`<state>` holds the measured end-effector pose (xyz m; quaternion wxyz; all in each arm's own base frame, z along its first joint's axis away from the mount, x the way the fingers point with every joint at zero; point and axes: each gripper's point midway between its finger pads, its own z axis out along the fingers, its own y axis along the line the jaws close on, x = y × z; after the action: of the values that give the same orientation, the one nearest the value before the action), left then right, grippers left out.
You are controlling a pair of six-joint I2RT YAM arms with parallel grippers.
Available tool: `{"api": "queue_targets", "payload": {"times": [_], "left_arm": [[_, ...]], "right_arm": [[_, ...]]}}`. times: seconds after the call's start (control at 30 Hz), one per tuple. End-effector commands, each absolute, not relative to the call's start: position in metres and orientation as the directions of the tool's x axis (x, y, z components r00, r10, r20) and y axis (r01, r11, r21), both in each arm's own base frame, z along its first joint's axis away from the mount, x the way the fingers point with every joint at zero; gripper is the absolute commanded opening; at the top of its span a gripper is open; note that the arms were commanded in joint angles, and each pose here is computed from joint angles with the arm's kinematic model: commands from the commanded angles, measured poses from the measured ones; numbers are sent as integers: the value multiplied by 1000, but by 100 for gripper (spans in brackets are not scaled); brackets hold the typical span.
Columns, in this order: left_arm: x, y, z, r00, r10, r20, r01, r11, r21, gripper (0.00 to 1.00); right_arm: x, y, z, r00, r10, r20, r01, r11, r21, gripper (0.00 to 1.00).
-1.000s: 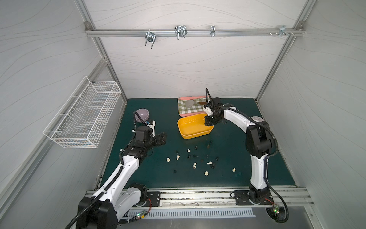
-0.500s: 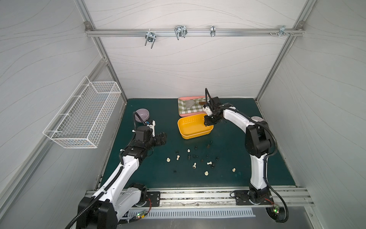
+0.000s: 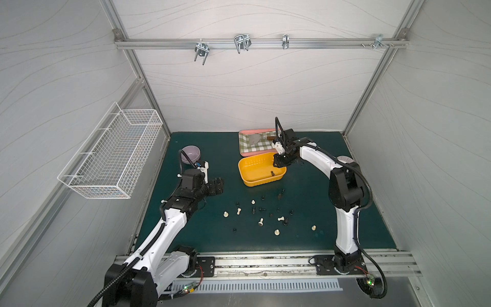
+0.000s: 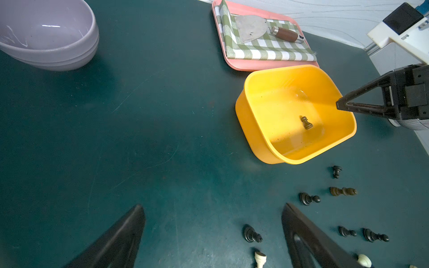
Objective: Put the chess pieces into the storage box
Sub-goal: Place the chess piece in the storage box.
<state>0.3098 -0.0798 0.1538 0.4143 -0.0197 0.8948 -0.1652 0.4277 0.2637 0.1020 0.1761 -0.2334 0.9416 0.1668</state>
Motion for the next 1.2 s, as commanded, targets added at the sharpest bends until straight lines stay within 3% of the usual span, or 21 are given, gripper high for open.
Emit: {"api": "queue_targets", "payload": {"times": [0.0,0.4,0.87,1.17], "left_arm": [[315,-82,167,-617,-176,-767,125,940,-316,93],[305,-75,167,-634,-144,-760,112,955,-274,92],[288,-74,165,-676,-161,-719,87,952,-295,89],[280,-94,153,-715,-133,-686,117,945,-305,86]], "right_arm": [[421,269,128,-817,-375,-438,-513,820,254,30],[379,249,196,-767,-327,-552,-543,789,288,32],[294,181,184,-812,-242,-531,-462,824,330,33],[266,146,179,-832,-145,-535,-383,848,367,33]]}}
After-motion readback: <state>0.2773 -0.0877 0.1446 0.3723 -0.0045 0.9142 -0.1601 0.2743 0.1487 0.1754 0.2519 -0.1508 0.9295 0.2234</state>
